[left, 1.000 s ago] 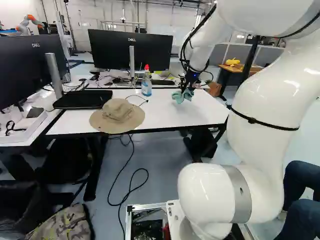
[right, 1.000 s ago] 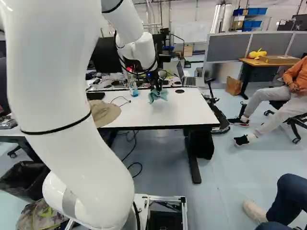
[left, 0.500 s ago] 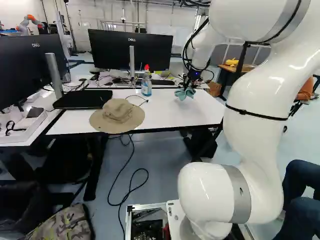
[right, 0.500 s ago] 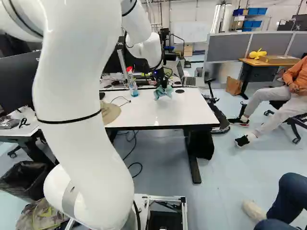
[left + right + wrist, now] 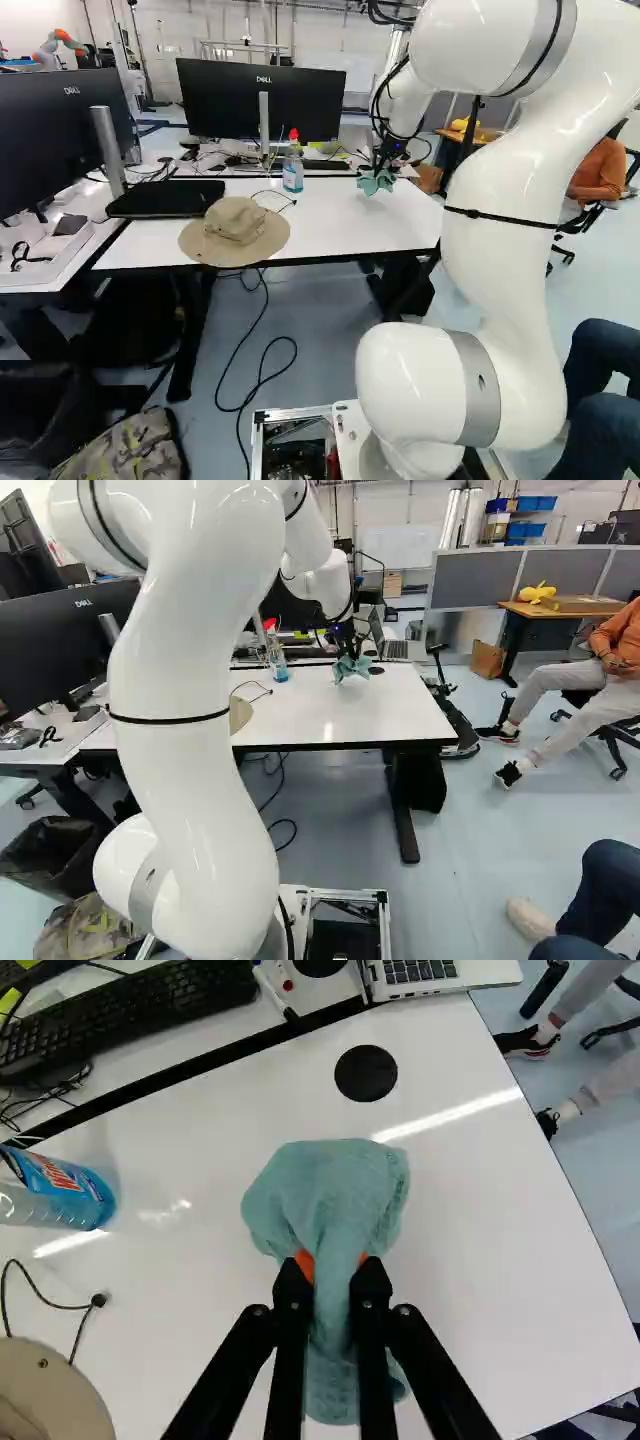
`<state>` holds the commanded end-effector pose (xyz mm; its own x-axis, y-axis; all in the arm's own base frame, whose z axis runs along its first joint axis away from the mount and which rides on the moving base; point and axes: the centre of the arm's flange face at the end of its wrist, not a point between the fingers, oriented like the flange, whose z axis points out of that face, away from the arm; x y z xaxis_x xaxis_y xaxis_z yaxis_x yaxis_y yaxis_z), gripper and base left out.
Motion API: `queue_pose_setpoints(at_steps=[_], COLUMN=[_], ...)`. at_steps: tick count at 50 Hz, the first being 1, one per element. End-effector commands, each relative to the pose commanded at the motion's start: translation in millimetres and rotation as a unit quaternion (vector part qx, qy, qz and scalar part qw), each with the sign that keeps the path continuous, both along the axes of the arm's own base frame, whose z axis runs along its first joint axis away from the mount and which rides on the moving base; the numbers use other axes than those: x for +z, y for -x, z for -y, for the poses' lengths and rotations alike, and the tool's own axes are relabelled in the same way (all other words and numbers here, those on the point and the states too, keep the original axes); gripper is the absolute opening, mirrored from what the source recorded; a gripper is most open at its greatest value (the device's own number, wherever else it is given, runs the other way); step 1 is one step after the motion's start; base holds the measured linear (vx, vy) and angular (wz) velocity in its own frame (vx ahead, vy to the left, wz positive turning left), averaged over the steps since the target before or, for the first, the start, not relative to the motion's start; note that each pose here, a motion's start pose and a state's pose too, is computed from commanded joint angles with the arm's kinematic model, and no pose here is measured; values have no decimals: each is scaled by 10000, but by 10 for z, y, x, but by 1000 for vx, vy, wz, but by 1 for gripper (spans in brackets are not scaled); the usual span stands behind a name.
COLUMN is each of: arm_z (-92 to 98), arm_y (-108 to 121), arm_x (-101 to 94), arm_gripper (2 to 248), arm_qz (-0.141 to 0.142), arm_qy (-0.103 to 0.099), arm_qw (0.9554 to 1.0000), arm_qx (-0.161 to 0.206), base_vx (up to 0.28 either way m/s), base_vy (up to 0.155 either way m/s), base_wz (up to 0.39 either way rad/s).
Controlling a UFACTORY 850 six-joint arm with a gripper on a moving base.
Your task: Clean the table with the green towel
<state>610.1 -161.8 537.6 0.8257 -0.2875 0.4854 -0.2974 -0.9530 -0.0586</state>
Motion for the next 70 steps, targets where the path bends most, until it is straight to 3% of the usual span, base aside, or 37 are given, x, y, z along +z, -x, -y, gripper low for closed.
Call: queue_pose_setpoints(at_steps=[42,70], arm_z=[394,829], arm_y=[-678,-968], arm_x=[-60,-109], arm_gripper=[51,51], arm_qz=[284,483], arm_qy=[81,150], arm_qw=[9995,9980], arm_qx=[-144,-366], base_vx=[0,0], base_vy=[0,0], base_wz=[0,0])
